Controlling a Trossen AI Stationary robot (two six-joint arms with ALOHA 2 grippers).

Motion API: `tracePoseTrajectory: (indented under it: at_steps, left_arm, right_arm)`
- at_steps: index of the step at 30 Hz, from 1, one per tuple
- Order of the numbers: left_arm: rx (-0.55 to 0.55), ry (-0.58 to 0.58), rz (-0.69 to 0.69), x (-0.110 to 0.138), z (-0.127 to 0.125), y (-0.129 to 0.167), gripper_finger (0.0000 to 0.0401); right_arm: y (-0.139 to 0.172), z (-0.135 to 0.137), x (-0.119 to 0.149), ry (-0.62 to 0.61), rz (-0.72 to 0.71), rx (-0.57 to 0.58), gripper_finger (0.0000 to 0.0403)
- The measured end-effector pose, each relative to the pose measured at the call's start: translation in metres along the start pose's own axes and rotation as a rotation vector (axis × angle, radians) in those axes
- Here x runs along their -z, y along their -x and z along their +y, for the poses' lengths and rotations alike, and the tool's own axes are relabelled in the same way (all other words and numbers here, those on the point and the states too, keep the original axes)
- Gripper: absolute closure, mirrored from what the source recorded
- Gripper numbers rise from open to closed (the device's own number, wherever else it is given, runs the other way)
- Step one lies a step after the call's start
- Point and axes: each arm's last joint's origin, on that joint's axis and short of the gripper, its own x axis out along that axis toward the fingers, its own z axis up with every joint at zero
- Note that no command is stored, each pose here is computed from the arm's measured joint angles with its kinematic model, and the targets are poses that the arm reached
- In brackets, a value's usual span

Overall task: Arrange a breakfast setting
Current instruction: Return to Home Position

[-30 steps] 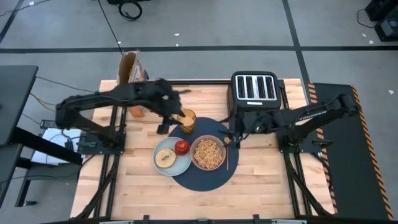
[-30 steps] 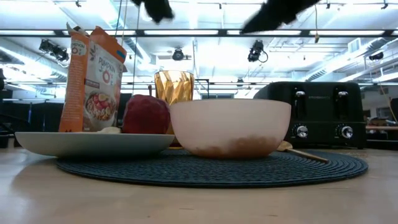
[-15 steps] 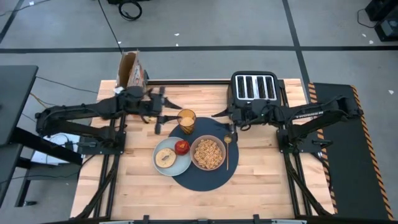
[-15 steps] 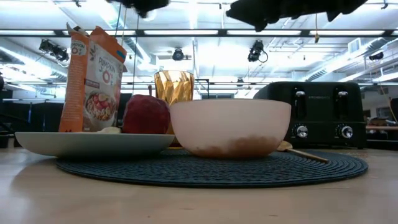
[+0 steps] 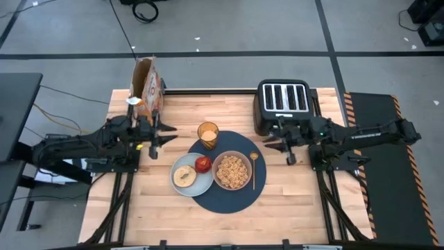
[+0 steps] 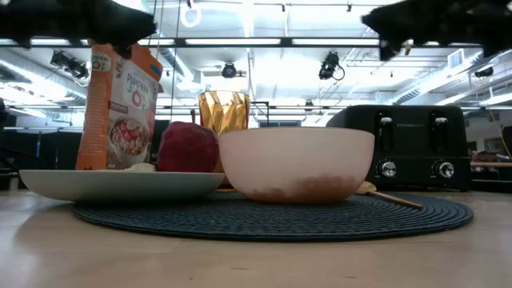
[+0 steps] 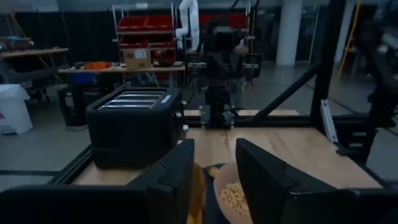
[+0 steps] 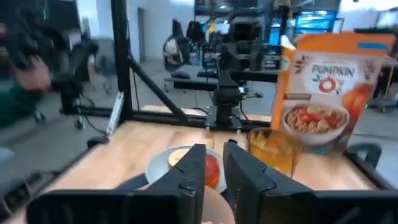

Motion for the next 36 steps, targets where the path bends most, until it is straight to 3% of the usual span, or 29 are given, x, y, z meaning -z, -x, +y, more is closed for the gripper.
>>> tracePoseTrajectory:
  at_steps: [6,11,14,20,25,29,33,36]
  left_arm:
    - [-0.028,0.048,-0.069,0.024,-0.003,0.024,0.0284]
    - [-0.041,0.08,-0.067,0.033,-0.003,0.026,0.0284]
    - [-0.043,0.129,-0.056,0.035,-0.003,0.026,0.0284]
    - [0.104,0.102,-0.045,0.035,-0.008,0.03,0.0284]
    - [0.183,0.068,-0.126,0.044,-0.013,0.041,0.0284]
    - [0.142,0.073,-0.106,0.074,-0.013,0.038,0.0284]
    - [0.003,0.098,-0.007,0.082,-0.01,0.035,0.0284]
    - [-0.027,0.064,-0.062,0.077,-0.009,0.036,0.0284]
  right_arm:
    - [0.025,0.0,0.018,-0.114,-0.049,0.174,0.0363]
    - [0.029,0.001,0.027,-0.192,-0.058,0.181,0.0363]
    - [0.029,0.001,0.025,-0.142,-0.073,0.182,0.0363]
    - [0.038,0.001,0.025,-0.076,-0.126,0.168,0.0363]
    - [0.055,0.007,0.057,-0.075,-0.137,0.192,0.0363]
    - [0.059,0.01,0.068,-0.102,-0.031,0.195,0.0364]
    - [0.061,0.012,0.068,-0.094,-0.033,0.219,0.0362]
    - [0.061,0.011,0.07,-0.071,-0.016,0.242,0.0363]
